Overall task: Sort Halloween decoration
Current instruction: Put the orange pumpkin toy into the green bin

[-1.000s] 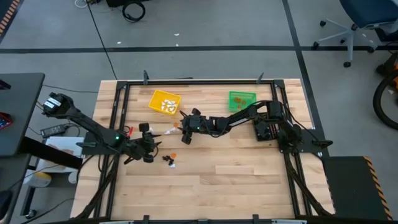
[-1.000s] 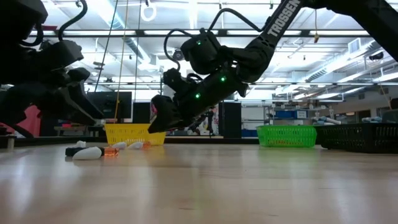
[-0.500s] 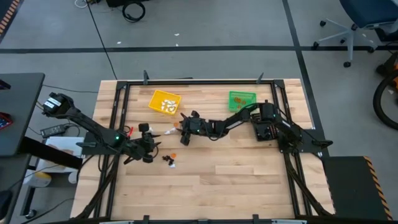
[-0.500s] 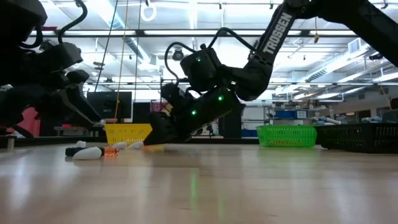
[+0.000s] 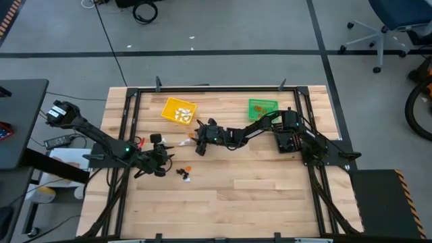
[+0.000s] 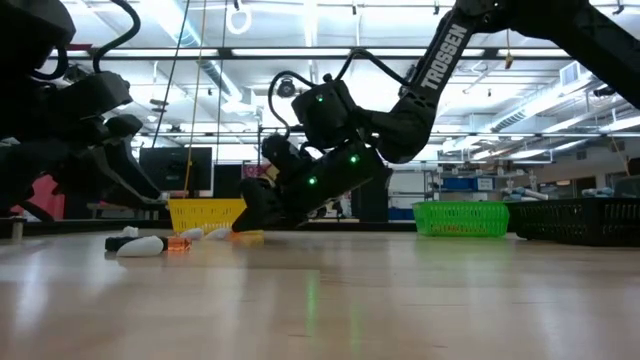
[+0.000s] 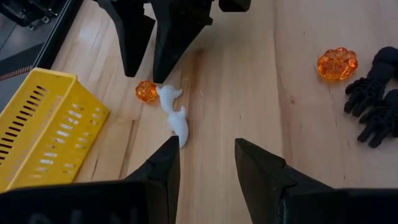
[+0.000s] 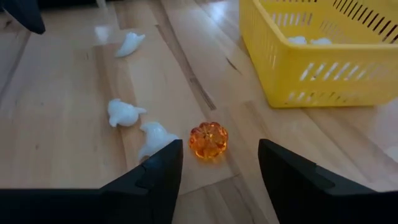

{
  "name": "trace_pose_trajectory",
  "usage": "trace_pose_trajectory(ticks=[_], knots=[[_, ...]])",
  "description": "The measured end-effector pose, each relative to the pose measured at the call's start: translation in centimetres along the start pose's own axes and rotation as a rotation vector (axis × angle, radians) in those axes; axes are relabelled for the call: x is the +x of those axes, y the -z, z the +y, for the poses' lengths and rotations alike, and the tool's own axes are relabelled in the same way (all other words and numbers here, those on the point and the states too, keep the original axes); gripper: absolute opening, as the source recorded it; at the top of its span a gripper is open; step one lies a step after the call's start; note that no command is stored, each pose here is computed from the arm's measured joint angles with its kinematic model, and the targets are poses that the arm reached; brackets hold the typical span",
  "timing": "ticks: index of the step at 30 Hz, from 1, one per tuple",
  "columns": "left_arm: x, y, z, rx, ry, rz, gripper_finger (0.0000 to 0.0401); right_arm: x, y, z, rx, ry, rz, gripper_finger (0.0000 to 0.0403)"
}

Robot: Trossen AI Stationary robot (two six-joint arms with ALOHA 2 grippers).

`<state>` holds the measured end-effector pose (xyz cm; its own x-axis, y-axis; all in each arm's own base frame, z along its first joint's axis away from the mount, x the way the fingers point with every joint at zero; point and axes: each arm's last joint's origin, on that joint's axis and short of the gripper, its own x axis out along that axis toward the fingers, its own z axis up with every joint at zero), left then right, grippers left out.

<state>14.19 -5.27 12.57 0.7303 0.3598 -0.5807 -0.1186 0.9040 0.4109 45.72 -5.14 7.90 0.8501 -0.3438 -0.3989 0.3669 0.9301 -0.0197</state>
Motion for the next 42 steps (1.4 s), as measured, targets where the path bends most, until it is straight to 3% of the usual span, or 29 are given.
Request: trace_pose_trajectory(ticks=[23, 31, 42], knots=[[0.0, -0.1, 0.0, -0.010, 0.000, -0.011, 0.0128, 0.0, 0.0, 0.1, 0.005, -0.008, 0.003, 0.0240], [0.0, -0.1, 0.0, -0.010, 0.000, -0.011, 0.0128, 0.3, -1.1, -1.3, 0.068, -0.039, -0.098, 0.0243], [0.0, -0.2, 0.0, 0.007, -0.002, -0.017, 0.0128, 0.1, -1.3, -0.5, 0.100, -0.029, -0.124, 0.0243]])
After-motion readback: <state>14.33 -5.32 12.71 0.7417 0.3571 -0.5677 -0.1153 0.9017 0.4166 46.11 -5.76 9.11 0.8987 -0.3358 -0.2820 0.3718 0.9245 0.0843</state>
